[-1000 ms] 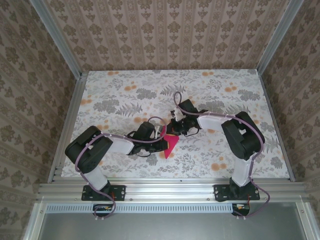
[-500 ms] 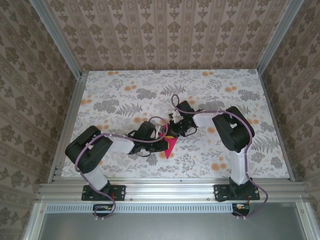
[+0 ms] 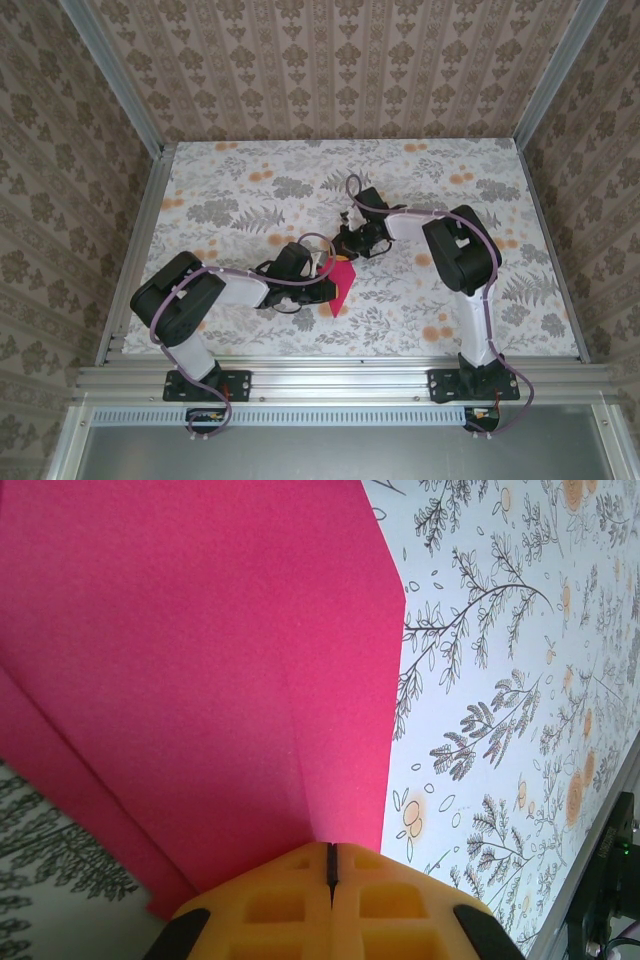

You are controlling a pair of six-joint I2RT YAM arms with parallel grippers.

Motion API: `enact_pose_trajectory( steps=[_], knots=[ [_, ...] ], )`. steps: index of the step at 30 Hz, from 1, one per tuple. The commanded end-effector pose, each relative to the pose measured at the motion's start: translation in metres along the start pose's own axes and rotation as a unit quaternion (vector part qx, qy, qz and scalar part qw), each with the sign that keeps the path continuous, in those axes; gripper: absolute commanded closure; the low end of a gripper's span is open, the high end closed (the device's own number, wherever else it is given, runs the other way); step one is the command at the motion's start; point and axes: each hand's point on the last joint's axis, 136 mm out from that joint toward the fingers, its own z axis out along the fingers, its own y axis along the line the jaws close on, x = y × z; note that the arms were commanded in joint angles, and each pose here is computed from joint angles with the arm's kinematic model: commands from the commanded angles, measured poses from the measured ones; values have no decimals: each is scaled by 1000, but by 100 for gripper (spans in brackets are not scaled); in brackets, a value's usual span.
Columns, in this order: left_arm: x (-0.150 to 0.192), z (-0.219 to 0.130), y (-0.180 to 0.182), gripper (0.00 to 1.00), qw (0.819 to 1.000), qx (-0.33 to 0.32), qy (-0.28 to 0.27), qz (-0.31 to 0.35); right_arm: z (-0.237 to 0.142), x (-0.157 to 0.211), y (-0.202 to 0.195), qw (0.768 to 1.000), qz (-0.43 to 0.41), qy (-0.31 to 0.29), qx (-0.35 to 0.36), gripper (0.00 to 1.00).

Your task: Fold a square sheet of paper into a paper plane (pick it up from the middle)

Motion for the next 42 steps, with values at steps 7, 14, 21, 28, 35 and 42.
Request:
enact_pose_trajectory(
  steps=[7,14,21,28,35,42],
  knots=[
    [92,-3,68,100,981,-116,144,-56,-13,-51,-38,994,14,-88,70,90],
    [96,0,64,100,980,-104,167,-30,-43,-64,-29,989,18,-128,66,89],
    [92,2,51,100,974,-89,209,28,-86,-41,-27,985,12,-162,66,88],
    [62,1,32,96,974,-79,203,66,-122,7,-35,980,21,-190,48,85],
    [28,-15,-12,84,984,-41,148,85,-83,57,8,994,-14,-103,-20,86],
    [17,-36,-29,75,993,-28,84,76,-46,67,7,997,-6,-76,-13,88]
  ],
)
